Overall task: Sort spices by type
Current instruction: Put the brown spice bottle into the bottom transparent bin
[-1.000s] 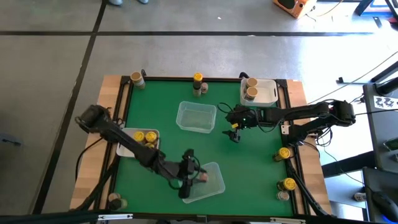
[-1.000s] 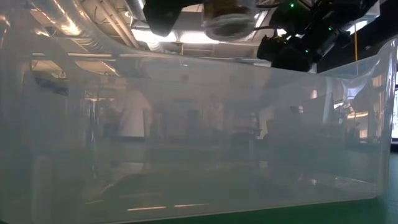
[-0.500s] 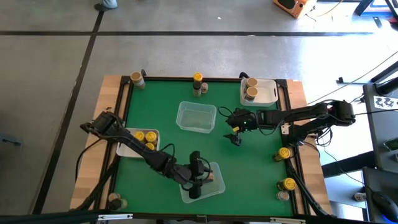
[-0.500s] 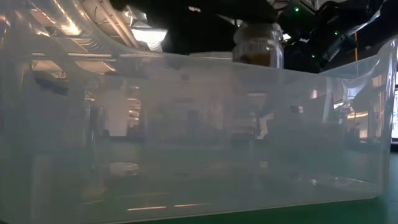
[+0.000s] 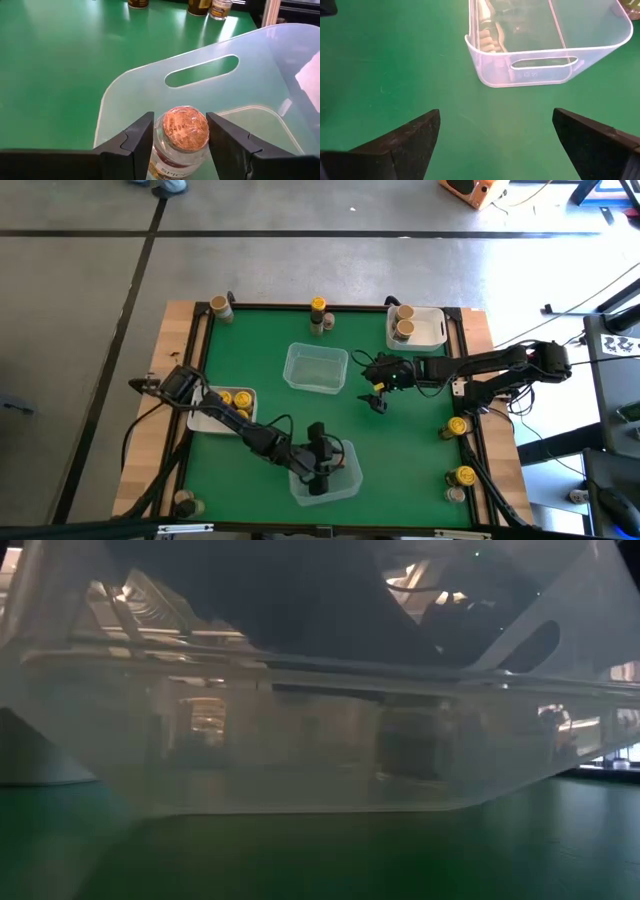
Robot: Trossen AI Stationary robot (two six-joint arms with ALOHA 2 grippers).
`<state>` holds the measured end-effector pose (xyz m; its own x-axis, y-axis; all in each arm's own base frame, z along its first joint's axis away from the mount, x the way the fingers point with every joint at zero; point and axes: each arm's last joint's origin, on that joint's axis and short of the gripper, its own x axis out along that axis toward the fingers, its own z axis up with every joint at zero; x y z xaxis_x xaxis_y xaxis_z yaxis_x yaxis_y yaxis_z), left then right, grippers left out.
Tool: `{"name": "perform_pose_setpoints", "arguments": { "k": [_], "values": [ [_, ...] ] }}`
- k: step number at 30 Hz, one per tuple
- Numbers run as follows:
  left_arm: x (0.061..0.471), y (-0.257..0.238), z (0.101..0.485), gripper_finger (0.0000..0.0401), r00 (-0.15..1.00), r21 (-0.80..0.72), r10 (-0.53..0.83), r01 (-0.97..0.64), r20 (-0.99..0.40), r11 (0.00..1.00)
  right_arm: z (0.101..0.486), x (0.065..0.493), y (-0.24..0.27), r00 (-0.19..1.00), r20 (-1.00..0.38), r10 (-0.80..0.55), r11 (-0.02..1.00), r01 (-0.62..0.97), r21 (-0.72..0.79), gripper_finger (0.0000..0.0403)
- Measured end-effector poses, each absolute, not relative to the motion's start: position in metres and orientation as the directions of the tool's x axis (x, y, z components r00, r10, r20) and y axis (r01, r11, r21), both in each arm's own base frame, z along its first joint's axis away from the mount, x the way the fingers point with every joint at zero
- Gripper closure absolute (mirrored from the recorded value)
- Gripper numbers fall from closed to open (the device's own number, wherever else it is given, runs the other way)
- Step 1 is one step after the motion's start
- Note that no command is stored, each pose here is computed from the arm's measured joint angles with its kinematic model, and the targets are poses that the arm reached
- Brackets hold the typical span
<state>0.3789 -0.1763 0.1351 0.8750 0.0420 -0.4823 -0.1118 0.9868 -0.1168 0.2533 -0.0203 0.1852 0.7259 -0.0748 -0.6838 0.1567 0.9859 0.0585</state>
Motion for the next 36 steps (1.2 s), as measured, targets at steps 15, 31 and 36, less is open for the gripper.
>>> {"name": "perform_pose_setpoints", "arguments": {
  "k": [15, 31, 36],
  "values": [
    [0.37, -0.177, 0.158, 0.0143, 0.862, -0.086, 0.012, -0.064, -0.507, 0.994, 0.186, 0.254, -0.021, 0.732, -0.677, -0.077, 0.986, 0.157, 0.058, 0.0017],
    [0.323, -0.156, 0.225, 0.0141, 0.789, 0.025, 0.152, -0.171, -0.595, 0.985, 0.189, 0.257, -0.021, 0.762, -0.644, -0.076, 0.981, 0.172, 0.086, 0.0017],
    [0.302, -0.133, 0.229, 0.0141, 0.743, 0.113, 0.268, -0.253, -0.614, 0.961, 0.195, 0.261, -0.023, 0.799, -0.585, -0.141, 0.979, 0.199, 0.036, 0.0017]
  ]
}}
